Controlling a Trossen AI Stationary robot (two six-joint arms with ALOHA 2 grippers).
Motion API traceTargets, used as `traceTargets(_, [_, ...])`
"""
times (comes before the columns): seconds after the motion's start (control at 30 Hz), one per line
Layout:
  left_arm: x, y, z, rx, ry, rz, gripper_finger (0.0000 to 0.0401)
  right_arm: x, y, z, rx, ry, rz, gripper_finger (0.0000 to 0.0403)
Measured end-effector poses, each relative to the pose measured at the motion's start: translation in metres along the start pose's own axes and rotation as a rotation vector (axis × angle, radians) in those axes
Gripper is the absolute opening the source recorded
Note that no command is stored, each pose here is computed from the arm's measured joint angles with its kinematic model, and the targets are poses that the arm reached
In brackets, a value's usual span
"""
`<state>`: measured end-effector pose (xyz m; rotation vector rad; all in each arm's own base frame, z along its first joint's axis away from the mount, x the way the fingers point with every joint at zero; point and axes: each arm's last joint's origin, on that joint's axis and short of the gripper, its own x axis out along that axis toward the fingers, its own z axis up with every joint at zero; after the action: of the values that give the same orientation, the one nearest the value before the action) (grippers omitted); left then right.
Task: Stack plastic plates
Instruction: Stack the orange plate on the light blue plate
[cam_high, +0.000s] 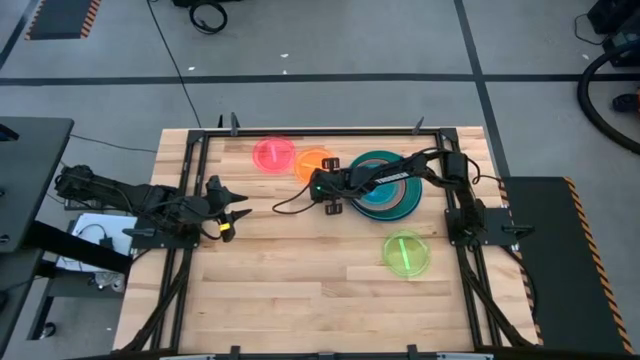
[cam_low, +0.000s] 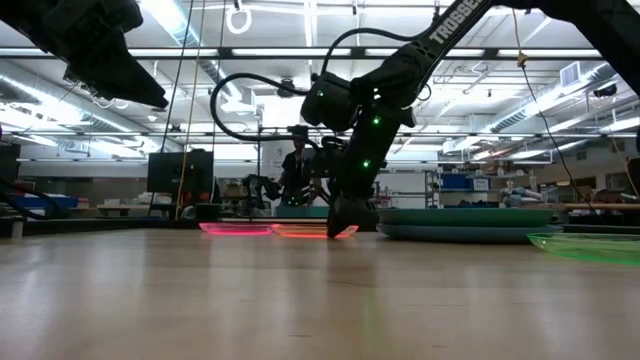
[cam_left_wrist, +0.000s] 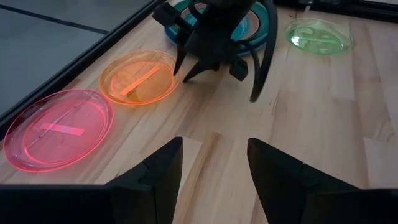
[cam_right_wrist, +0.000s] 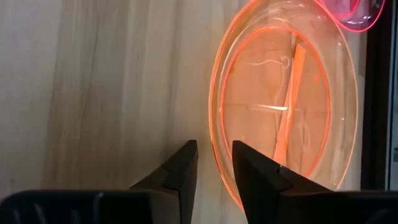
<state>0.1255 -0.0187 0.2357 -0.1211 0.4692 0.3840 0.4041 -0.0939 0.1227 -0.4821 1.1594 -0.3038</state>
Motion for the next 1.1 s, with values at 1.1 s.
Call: traceTargets(1.1, [0.000, 0.000, 0.000, 0.002, 0.003, 0.001, 0.0188, -0.051, 0.030, 0.017, -0.172, 0.034, -0.195, 0.0011])
